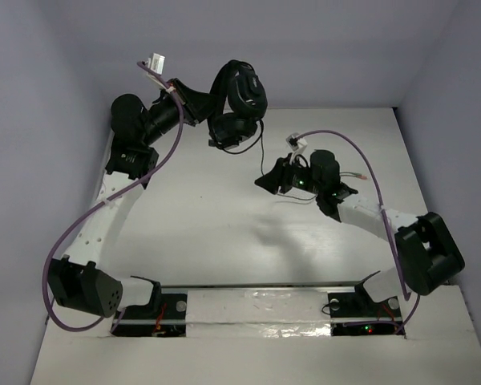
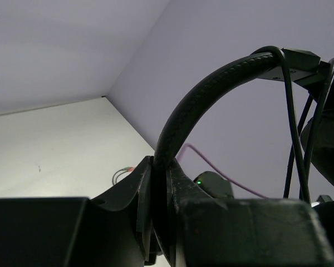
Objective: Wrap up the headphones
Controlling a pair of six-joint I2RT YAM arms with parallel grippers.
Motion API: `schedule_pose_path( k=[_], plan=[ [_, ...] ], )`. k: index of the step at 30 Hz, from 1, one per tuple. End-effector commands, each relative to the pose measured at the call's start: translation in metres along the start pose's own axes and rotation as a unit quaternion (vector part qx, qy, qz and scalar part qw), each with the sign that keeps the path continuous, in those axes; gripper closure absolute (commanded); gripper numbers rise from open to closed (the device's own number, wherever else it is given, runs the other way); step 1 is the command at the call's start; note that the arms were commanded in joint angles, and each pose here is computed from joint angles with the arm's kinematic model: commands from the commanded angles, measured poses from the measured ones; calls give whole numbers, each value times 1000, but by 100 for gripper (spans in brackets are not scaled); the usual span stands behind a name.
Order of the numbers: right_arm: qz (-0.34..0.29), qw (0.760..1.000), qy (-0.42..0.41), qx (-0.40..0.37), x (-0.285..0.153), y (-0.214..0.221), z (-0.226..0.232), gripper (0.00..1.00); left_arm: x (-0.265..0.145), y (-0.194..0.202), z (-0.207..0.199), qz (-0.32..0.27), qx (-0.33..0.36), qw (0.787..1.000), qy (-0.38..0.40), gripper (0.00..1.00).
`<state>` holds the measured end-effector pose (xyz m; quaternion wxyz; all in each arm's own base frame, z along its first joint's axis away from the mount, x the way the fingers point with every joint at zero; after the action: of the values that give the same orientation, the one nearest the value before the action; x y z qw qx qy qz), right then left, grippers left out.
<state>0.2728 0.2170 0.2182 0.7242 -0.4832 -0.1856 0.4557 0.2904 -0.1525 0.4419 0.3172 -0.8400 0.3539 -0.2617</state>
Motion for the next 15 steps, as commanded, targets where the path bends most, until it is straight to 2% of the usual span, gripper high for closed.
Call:
schedule_pose_path(
  k=[1,5,10,15],
  plan=[
    [-42,997,-45,-37,13,-15,5,50,-5,-17,-24,-16,1,1000,19,100],
    [-55,997,-30,-55,22,-20,-3,48,-9,-26,-31,-25,13,1000,8,100],
    [-23,998,-35,-55,37,-7,-15,47,-11,-33,-38,-29,18,999,8,100],
    [-16,998,-41,-41,50,5,-26,46,-13,-43,-47,-39,21,999,13,100]
  ],
)
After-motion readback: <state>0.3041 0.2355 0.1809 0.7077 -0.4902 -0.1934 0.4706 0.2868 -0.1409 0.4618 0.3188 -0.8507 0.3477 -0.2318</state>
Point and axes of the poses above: each gripper's point midway between its finger pads, its own x axis out along the fingers, its own z axis along the line the jaws close on, y = z × x, the point moved 9 cm from there along -x, back along the fingers, and after that the axes turned 4 degrees about -x, right-handed, at the moved point
